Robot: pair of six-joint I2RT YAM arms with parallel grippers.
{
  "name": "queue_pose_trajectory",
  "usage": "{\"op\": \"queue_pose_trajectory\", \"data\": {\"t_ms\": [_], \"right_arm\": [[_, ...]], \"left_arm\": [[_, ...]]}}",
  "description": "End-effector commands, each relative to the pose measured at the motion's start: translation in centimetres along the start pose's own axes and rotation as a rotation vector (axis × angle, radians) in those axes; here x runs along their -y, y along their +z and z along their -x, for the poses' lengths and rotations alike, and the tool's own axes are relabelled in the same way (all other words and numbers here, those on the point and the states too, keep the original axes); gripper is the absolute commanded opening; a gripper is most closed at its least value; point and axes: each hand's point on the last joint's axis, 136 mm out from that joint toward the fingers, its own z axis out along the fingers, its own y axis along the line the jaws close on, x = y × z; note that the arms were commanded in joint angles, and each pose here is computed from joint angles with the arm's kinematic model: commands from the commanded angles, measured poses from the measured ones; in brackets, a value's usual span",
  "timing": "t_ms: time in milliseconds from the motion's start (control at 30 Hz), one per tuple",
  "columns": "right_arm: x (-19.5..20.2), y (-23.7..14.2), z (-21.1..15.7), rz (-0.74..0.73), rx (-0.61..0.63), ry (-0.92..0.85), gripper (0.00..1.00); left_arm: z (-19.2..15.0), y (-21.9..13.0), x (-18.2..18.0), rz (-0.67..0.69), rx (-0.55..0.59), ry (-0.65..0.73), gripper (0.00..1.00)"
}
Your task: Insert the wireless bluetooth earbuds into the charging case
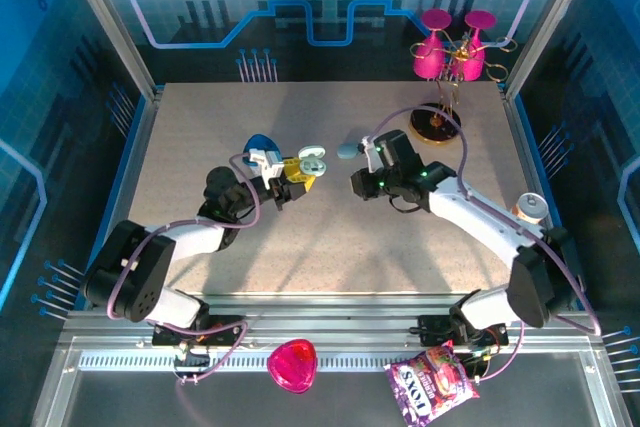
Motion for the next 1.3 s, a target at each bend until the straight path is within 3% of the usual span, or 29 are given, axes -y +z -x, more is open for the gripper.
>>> {"op": "queue_pose_trajectory", "data": {"t_ms": [0,267,633,1267], "right_arm": [[-0.6,-3.3,1.7,-0.064,0.044,-0.084,0.20],[-6.3,-6.0,5.7,-0.028,0.139,-0.239,0.20],[-13.2,-5.5,9.3,0.073,0.198,-0.386,0.19],[-13.8,-3.0,7.8,0.052,0.125,-0.424,0.19]], "left_arm": [[0.4,0.0,-0.6,0.023,0.022,0.042,0.31],[-0.1,0.1,-0.4,0.011,0.006,0.046,0.31],[0.7,-0.1,0.4,-0.009,0.018,0.047,0.31],[1.9,-0.2,0.8,-0.003,0.037,0.076,0.30]]}}
